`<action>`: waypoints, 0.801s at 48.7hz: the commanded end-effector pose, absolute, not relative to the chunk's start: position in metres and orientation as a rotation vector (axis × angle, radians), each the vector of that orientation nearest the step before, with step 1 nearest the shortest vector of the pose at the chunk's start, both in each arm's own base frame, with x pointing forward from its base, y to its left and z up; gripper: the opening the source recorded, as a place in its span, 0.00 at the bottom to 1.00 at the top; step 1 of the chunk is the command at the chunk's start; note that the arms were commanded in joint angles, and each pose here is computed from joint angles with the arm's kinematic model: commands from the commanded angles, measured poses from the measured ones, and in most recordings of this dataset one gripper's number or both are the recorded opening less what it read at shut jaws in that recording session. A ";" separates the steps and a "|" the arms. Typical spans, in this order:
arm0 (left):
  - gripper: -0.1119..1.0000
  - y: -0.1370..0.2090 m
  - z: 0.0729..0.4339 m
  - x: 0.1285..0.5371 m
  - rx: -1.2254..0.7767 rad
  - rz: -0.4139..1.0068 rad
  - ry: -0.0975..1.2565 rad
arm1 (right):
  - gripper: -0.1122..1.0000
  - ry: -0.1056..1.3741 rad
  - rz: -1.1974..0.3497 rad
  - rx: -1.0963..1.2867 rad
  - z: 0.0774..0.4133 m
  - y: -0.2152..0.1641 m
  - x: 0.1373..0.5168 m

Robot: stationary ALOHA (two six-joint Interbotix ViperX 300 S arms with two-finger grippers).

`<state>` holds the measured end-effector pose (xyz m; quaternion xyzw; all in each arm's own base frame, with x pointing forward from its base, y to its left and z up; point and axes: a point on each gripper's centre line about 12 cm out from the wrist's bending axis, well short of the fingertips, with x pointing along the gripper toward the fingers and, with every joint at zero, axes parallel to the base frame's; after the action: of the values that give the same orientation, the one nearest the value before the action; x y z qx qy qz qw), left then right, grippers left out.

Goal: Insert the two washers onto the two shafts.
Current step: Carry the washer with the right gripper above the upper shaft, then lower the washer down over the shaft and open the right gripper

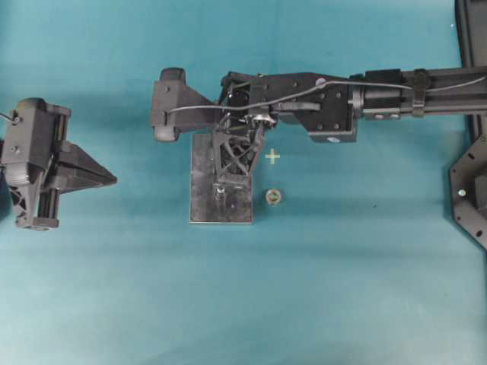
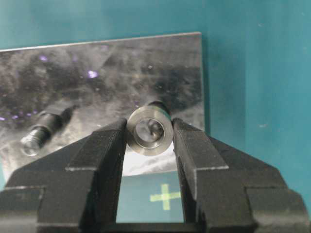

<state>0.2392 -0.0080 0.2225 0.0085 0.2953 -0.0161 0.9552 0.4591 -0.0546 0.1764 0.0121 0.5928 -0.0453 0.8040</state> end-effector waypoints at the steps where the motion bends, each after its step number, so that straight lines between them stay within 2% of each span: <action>1: 0.10 -0.009 0.228 0.240 0.019 -0.036 0.577 | 0.41 1.231 -0.104 0.025 0.196 -0.057 0.459; 39: 0.10 -0.009 0.227 0.241 0.018 -0.035 0.581 | 0.41 1.233 -0.144 0.078 0.190 -0.068 0.459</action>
<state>0.2382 -0.0084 0.2216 0.0087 0.2953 -0.0169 0.9552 0.4574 -0.0617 0.1754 0.0283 0.5957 -0.0570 0.8007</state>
